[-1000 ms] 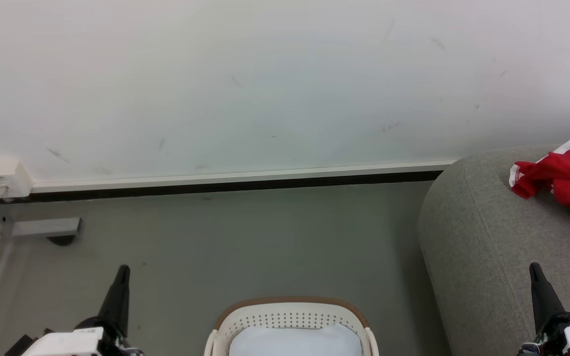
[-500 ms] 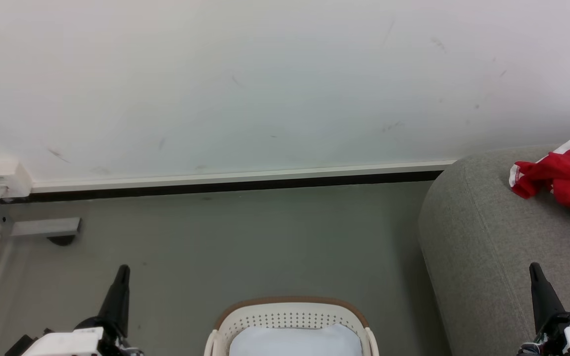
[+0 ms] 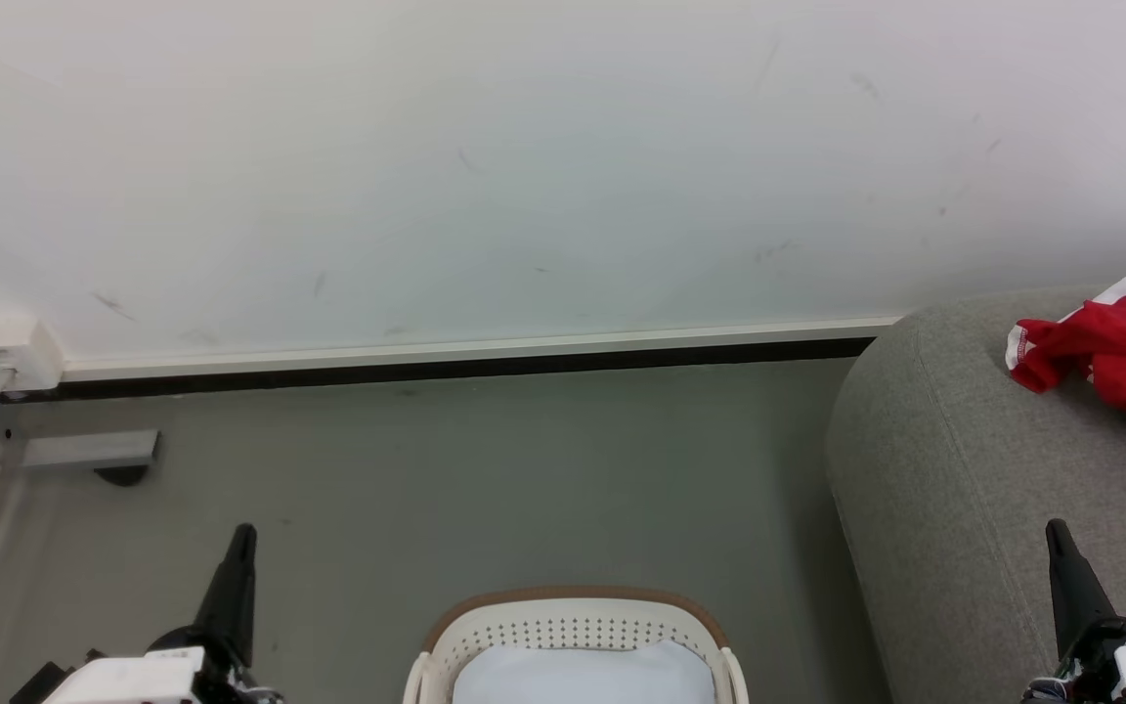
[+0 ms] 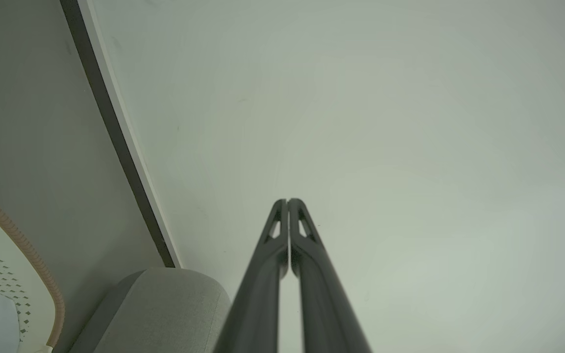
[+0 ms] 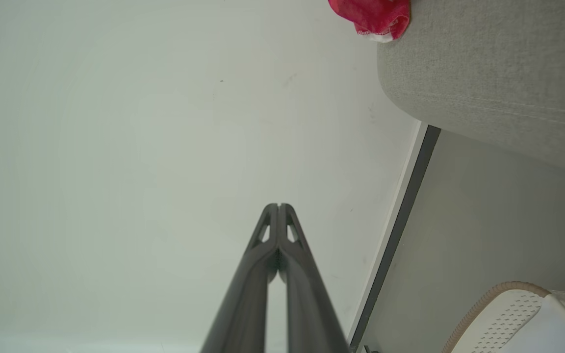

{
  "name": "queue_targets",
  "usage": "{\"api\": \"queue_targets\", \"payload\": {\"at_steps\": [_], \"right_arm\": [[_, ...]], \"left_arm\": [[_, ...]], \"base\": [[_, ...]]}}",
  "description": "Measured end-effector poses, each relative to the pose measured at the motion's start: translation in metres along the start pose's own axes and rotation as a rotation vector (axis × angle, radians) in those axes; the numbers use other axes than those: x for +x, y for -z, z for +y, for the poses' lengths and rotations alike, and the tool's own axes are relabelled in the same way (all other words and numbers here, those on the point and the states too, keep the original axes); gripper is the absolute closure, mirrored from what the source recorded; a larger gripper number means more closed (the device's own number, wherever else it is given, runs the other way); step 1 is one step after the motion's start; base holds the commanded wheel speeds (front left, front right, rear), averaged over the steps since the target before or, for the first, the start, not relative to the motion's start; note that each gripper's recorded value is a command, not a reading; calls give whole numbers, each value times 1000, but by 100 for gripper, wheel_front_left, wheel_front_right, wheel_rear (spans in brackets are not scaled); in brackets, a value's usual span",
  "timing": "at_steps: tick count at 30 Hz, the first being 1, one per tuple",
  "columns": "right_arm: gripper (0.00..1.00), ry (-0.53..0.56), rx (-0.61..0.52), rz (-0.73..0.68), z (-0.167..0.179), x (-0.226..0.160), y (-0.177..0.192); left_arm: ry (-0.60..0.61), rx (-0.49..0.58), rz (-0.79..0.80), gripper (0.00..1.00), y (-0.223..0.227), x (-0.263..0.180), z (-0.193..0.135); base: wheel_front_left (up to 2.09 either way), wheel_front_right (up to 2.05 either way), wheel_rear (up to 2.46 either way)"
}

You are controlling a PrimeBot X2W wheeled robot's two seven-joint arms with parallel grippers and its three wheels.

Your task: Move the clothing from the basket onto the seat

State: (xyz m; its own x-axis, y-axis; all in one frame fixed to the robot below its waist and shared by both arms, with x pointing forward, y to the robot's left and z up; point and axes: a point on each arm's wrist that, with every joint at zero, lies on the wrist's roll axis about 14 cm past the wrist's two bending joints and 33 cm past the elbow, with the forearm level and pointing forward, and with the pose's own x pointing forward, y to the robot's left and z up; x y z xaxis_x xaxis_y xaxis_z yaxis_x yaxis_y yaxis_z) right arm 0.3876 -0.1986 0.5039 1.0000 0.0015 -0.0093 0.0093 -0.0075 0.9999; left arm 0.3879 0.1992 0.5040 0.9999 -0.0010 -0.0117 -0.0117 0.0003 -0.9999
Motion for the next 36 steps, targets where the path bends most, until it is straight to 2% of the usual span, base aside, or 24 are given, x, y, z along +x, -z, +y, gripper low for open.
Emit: {"api": "queue_targets", "payload": {"at_steps": [36], "right_arm": [[100, 0, 0, 0, 0, 0, 0]], "left_arm": [[0, 0, 0, 100, 0, 0, 0]], "base": [[0, 0, 0]]}}
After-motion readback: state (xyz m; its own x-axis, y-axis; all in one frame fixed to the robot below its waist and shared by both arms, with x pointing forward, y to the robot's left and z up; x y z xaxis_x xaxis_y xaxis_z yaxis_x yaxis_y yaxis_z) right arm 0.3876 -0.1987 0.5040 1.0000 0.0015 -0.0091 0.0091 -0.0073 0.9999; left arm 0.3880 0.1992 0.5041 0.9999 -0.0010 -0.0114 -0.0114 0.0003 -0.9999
